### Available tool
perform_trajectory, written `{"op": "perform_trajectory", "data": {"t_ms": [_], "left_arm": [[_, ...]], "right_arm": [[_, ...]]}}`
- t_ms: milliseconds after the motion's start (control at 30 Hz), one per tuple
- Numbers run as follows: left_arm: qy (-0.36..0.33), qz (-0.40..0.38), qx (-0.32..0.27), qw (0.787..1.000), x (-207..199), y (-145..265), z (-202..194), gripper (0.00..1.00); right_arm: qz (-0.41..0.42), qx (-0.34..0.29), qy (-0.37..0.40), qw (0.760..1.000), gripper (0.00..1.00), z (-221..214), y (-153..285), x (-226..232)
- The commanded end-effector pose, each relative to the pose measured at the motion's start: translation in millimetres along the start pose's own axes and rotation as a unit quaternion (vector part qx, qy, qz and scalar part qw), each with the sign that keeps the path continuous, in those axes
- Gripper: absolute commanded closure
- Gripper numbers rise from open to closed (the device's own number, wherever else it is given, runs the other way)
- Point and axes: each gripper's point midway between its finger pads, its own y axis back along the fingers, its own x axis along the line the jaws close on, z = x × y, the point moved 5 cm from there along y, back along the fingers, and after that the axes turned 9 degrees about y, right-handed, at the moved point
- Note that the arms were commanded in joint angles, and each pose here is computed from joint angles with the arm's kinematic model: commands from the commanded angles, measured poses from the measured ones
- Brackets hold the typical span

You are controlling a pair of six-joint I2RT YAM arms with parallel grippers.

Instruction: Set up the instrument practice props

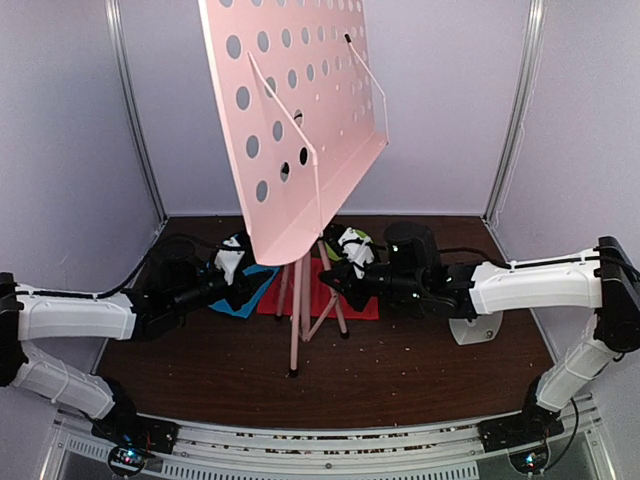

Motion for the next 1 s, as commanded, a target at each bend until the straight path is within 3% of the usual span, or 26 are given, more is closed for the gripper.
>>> {"op": "perform_trajectory", "data": {"t_ms": [0,167,367,733,967], "left_arm": [[0.043,0.059,0.011,0.997,18,26,-1,0.48],[0.098,0.047,0.012,0.994,7,54,-1,0.44],[0.142,-0.007,0.038,0.989,-47,65,-23,0.43],[0.166,-0.066,0.059,0.982,-104,18,-28,0.37],[0.182,-0.082,0.049,0.979,-122,-11,-31,0.40]], "right_arm": [[-0.056,-0.015,-0.042,0.997,1.00,13,16,-14],[-0.062,-0.020,-0.046,0.997,1.00,12,18,-10],[-0.075,-0.027,-0.047,0.996,1.00,15,20,-4],[-0.074,-0.030,-0.046,0.996,1.00,16,20,9],[-0.079,-0.028,-0.053,0.995,1.00,13,23,11]]}}
